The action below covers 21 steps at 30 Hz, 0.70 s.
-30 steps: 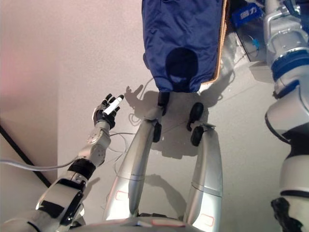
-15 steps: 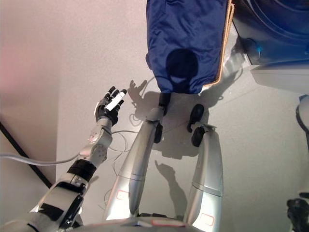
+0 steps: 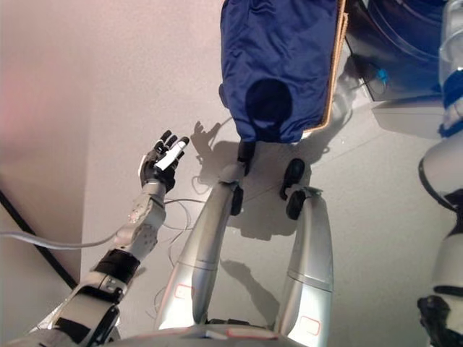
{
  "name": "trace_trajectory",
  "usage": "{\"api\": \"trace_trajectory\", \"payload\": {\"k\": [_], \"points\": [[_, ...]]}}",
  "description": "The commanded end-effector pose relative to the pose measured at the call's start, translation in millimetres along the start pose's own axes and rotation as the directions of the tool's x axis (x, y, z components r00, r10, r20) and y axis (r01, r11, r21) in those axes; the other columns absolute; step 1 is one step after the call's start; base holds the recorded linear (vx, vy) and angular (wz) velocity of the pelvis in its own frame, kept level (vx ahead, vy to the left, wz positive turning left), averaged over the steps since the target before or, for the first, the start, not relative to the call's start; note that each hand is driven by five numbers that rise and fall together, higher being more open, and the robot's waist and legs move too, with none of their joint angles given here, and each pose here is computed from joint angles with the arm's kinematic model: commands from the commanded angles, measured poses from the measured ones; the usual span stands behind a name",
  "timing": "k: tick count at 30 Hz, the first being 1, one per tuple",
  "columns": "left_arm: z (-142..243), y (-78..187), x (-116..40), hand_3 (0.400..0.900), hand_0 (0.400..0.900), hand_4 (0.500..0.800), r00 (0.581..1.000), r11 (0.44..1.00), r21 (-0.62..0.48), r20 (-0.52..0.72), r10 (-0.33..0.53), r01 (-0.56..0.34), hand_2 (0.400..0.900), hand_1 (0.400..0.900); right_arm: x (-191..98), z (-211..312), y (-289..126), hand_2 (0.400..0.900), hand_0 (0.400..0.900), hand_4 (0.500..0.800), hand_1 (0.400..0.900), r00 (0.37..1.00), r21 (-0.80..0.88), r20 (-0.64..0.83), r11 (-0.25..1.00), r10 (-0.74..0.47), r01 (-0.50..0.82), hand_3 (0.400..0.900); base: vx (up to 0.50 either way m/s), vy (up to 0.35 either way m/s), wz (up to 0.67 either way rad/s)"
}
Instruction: Put the clothes in the basket into the washing machine.
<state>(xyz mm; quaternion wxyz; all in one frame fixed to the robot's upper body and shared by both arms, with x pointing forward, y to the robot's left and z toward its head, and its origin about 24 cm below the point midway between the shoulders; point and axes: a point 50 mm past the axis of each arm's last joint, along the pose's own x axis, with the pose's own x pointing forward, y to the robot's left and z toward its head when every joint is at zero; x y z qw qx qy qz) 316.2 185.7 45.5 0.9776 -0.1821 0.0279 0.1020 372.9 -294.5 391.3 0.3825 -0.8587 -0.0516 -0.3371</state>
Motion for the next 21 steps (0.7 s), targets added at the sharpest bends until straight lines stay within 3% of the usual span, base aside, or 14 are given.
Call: {"api": "trace_trajectory", "payload": {"k": [1,6,10,12,14,17,19,21], "points": [[-5.5,28.2,-16.9,0.900,0.900,0.800,0.995,0.995,0.032,0.035,0.096,-0.097,0.900,0.900,-6.7,9.0,4.7,0.900,0.900,0.800,0.900,0.994,-0.045,-0.033,0.993,-0.108,0.106,0.900,-0.051,0.020,-0.07],[0.7,30.7,-17.2,0.900,0.900,0.800,0.991,0.993,0.029,0.060,0.117,-0.118,0.900,0.900,-3.3,42.0,-27.6,0.900,0.900,0.800,0.900,0.970,0.069,0.056,0.970,-0.238,0.234,0.900,-0.059,0.029,-0.07],[0.1,34.2,-20.2,0.900,0.900,0.800,0.988,0.990,0.019,0.059,0.141,-0.142,0.900,0.900,-19.0,75.2,-56.4,0.900,0.900,0.800,0.900,0.904,0.282,0.122,0.888,-0.410,0.364,0.900,-0.043,0.037,-0.11],[-5.4,37.9,-23.3,0.900,0.900,0.800,0.986,0.986,0.018,0.037,0.165,-0.166,0.900,0.900,-33.9,87.8,-71.3,0.900,0.900,0.800,0.900,0.864,0.496,0.098,0.777,-0.494,0.388,0.900,-0.035,0.037,-0.10],[-12.8,39.6,-25.9,0.900,0.900,0.800,0.985,0.984,0.021,0.009,0.175,-0.175,0.900,0.900,-50.7,103.3,-64.9,0.900,0.900,0.800,0.900,0.869,0.665,0.085,0.677,-0.487,0.315,0.900,-0.025,0.048,-0.10],[-42.1,46.3,-31.9,0.900,0.900,0.800,0.972,0.979,0.066,-0.120,0.200,-0.194,0.900,0.900,-86.0,140.6,-40.8,0.900,0.900,0.800,0.900,0.935,0.952,0.096,0.306,-0.340,0.013,0.900,-0.011,0.061,-0.10],[-58.0,53.3,-36.3,0.900,0.900,0.800,0.958,0.974,0.120,-0.195,0.213,-0.192,0.900,0.900,-111.4,166.8,-5.7,0.900,0.900,0.800,0.900,0.966,0.977,0.201,0.112,-0.161,-0.184,0.900,0.012,0.078,-0.13],[-75.1,61.0,-42.4,0.900,0.900,0.800,0.932,0.967,0.143,-0.270,0.243,-0.210,0.900,0.900,-145.8,194.5,31.8,0.900,0.900,0.800,0.900,0.961,0.952,0.270,-0.163,0.057,-0.258,0.900,0.019,0.074,-0.12]]}}
